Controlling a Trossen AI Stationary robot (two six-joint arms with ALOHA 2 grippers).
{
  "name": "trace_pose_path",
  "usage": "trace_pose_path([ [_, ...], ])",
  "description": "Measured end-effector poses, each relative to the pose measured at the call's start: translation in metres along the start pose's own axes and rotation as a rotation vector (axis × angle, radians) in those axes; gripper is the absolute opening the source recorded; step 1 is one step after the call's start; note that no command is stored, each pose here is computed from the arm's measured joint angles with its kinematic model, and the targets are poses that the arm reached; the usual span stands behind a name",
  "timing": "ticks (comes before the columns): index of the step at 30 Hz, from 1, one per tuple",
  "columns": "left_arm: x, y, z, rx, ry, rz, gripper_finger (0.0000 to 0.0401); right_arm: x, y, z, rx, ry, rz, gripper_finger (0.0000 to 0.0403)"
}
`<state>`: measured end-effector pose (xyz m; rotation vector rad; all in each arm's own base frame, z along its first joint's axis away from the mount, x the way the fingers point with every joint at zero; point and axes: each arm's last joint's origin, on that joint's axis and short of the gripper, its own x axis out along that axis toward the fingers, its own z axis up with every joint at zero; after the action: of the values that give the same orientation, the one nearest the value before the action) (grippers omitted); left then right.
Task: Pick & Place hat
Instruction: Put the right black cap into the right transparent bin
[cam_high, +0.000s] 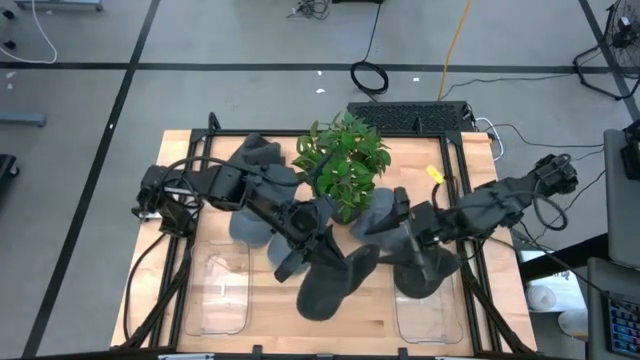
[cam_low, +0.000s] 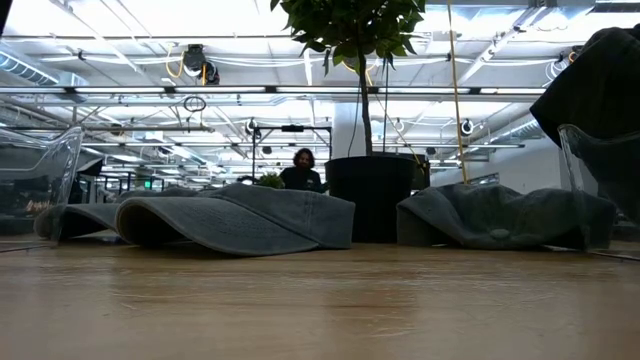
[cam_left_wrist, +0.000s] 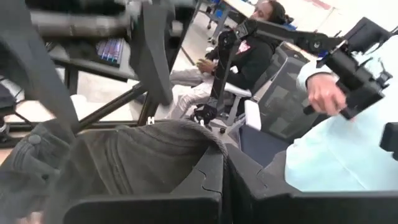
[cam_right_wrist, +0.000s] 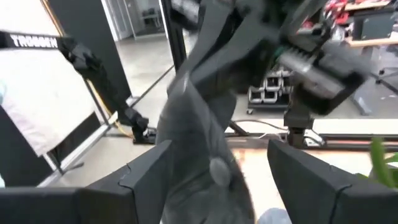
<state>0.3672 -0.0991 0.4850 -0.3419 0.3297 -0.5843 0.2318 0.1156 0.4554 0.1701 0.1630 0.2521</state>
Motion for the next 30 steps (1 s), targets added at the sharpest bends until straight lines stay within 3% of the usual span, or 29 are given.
trace_pose_path([
  [5,0.000,0.001,0.001,0.002,-0.002,-0.006,0.0000,0.023,-0.007,-0.011,0.012,0.079,0.063,0.0249],
  [11,-0.001,0.002,-0.001,-0.018,0.016,0.008,0.0000,0.026,-0.010,-0.010,0.071,0.098,0.136,0.0235],
  [30,-0.001,0.003,-0.002,-0.027,0.024,0.028,0.0000,0.018,-0.010,-0.006,0.038,0.080,0.163,0.0089],
])
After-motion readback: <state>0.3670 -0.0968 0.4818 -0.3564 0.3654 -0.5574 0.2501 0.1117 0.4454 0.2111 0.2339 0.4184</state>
